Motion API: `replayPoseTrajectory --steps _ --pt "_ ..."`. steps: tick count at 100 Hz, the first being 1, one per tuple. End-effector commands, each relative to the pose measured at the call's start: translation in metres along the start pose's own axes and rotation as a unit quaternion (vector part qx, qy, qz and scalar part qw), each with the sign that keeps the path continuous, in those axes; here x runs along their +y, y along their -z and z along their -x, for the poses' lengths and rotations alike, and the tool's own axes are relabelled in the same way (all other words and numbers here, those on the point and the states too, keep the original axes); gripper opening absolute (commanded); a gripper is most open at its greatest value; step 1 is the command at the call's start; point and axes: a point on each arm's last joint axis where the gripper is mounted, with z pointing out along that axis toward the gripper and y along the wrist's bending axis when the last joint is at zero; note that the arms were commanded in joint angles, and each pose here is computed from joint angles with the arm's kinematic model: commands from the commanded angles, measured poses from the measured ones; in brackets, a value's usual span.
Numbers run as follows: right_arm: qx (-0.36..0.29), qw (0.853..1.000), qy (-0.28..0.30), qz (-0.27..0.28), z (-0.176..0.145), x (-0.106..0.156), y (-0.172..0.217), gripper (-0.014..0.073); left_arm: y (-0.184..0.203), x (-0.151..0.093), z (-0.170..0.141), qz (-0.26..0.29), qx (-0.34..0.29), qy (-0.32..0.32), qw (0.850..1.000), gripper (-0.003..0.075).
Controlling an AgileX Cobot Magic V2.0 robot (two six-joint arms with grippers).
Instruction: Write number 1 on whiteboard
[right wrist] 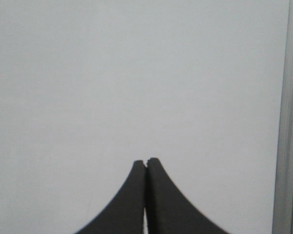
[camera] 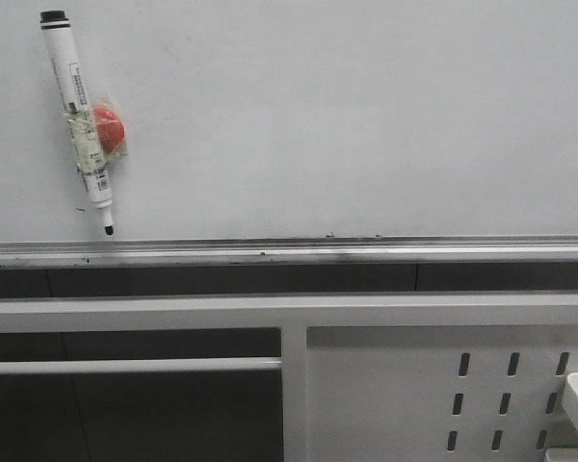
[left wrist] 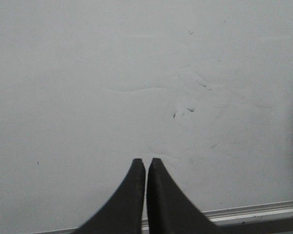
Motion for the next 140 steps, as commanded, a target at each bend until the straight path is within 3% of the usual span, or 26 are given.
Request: replayPoseTrajectory --steps 1,12,21,37,46,56,67,77,86,99,114,121,129,140 --pt "-0.102 0.995 0.007 -0.003 0.015 0.000 0.004 -0.0059 0.001 0.000 -0.002 0.007 -0.039 0.001 0.999 -0.0020" --pt "-0.120 0.993 0.007 -0.003 0.019 0.000 0.005 -0.0059 0.002 0.001 0.002 0.010 -0.061 -0.002 0.998 -0.0020" --pt "-0.115 0.993 0.007 -0.003 0.024 0.000 0.004 -0.0059 0.004 0.004 0.012 0.024 -0.113 0.061 0.991 -0.0020" --pt "0.039 0.999 -0.024 -0.006 0.044 -0.002 -0.005 -0.0059 0.000 0.004 0.019 0.010 -0.053 0.069 0.996 -0.0020" --pt "0.078 0.996 -0.046 -0.006 0.066 -0.003 -0.013 -0.0059 -0.004 0.005 0.039 0.002 -0.027 0.069 0.997 -0.0020" --pt "0.084 0.994 -0.073 -0.003 0.088 -0.003 -0.026 -0.0059 -0.011 0.009 0.071 0.005 -0.051 0.087 0.995 -0.0020" --pt "0.047 0.996 -0.076 -0.005 0.105 -0.004 -0.036 -0.0059 -0.016 0.015 0.103 0.021 -0.126 0.094 0.987 -0.0020" --pt "0.013 0.996 -0.085 -0.006 0.111 -0.005 -0.039 -0.0059 -0.016 0.020 0.117 0.038 -0.191 0.099 0.976 -0.0020" --pt "0.015 0.996 -0.085 -0.006 0.110 -0.005 -0.040 -0.0059 -0.015 0.021 0.120 0.043 -0.212 0.100 0.971 -0.0020" --pt "0.065 0.994 -0.085 -0.004 0.101 -0.003 -0.039 -0.0059 -0.017 0.019 0.116 0.036 -0.185 0.097 0.977 -0.0020" --pt "0.147 0.988 -0.050 0.007 0.086 -0.001 -0.036 -0.0059 -0.022 0.013 0.100 0.011 -0.081 0.073 0.994 -0.0013" --pt "0.168 0.985 -0.027 0.019 0.083 0.000 -0.034 -0.0059 -0.023 0.012 0.095 0.006 -0.052 0.073 0.996 0.0043" --pt "0.171 0.984 -0.029 0.026 0.082 0.001 -0.034 -0.0059 -0.023 0.011 0.093 0.004 -0.042 0.075 0.996 0.0170" --pt "0.174 0.979 -0.094 0.052 0.083 0.006 -0.034 -0.0059 -0.023 0.011 0.091 0.002 -0.036 0.098 0.994 0.0356"
